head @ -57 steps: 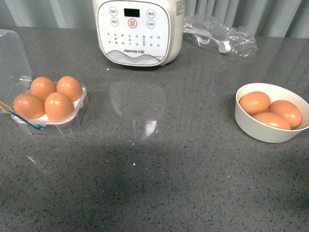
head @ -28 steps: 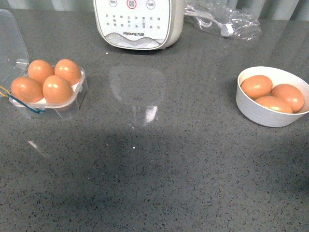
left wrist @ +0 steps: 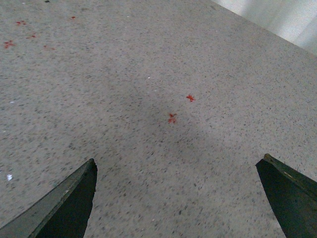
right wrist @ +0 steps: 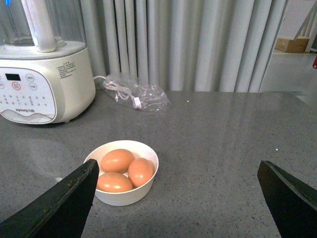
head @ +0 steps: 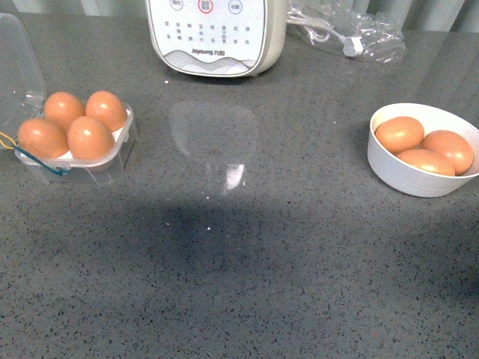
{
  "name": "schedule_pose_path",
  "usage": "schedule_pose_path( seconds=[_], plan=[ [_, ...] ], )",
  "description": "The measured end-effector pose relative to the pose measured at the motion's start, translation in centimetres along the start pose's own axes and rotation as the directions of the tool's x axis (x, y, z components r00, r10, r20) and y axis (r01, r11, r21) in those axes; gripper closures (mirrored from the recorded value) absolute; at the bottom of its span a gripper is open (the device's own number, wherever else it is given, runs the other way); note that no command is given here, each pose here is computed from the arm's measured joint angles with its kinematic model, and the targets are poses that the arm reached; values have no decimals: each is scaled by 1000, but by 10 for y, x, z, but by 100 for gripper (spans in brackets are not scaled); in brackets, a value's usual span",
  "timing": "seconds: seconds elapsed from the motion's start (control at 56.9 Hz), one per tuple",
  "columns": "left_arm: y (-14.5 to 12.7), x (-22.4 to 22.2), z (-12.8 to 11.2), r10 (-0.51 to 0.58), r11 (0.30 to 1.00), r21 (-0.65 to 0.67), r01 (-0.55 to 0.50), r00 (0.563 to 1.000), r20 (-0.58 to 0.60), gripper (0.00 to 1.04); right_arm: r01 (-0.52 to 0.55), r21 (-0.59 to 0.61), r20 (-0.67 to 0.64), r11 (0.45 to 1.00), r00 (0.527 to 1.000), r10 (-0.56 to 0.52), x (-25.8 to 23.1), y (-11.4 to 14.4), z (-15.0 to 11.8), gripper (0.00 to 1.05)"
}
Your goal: Put egg into box
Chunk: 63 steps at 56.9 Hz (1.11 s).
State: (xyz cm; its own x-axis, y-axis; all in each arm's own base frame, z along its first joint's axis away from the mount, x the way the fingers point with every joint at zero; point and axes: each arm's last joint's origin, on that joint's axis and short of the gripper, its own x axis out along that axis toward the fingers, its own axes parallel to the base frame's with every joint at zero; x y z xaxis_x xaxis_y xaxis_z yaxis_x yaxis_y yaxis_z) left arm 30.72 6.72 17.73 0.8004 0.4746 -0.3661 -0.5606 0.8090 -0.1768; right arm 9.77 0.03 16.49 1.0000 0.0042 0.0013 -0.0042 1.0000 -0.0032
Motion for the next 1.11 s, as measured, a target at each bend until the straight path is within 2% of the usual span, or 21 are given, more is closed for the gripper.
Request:
schedule_pose_path(
  seconds=[0.141,0.281,0.334,0.422,0.545,0.703,0.738,0.773,0.826,0.843,0.878,0.949,1.107],
  plan=[
    [-18,16,-3,-43,999,-11,42,997,-57,7,0,0,0,1000,1000,0,0,0,0,7],
    [-38,8,-13,-147,989,-49,141,972,-184,7,0,0,0,1000,1000,0,0,0,0,7],
    [-39,4,-13,-147,988,-78,134,969,-198,7,0,0,0,1000,1000,0,0,0,0,7],
    [-36,1,-4,-115,988,-116,101,985,-127,7,1,0,0,1000,1000,-1,0,0,0,7],
    [-13,-7,16,-16,991,-134,18,1000,20,7,0,0,0,1000,1000,0,0,0,0,7],
    [9,-21,15,61,992,-116,-52,995,80,7,0,0,0,1000,1000,0,0,0,0,7],
    [13,-22,11,-9,997,-81,16,996,86,10,0,0,0,1000,1000,0,0,0,0,7],
    [15,-25,9,-147,988,-23,151,982,121,15,0,0,0,1000,1000,0,0,0,0,7],
    [15,-36,1,-378,925,116,362,909,174,26,1,0,0,1000,1000,-1,0,0,0,7],
    [15,-43,-3,-449,891,170,422,873,189,31,3,0,0,1000,1000,-3,0,0,0,7],
    [13,-56,-9,-535,838,247,486,822,197,40,1,0,0,1000,1000,-1,0,0,0,7],
    [14,-73,-16,-558,818,303,490,803,209,56,1,0,0,1000,1000,-1,0,0,0,7],
    [19,-93,-30,-558,814,326,481,804,208,81,3,0,0,1000,1000,-3,0,0,0,7]
  ],
)
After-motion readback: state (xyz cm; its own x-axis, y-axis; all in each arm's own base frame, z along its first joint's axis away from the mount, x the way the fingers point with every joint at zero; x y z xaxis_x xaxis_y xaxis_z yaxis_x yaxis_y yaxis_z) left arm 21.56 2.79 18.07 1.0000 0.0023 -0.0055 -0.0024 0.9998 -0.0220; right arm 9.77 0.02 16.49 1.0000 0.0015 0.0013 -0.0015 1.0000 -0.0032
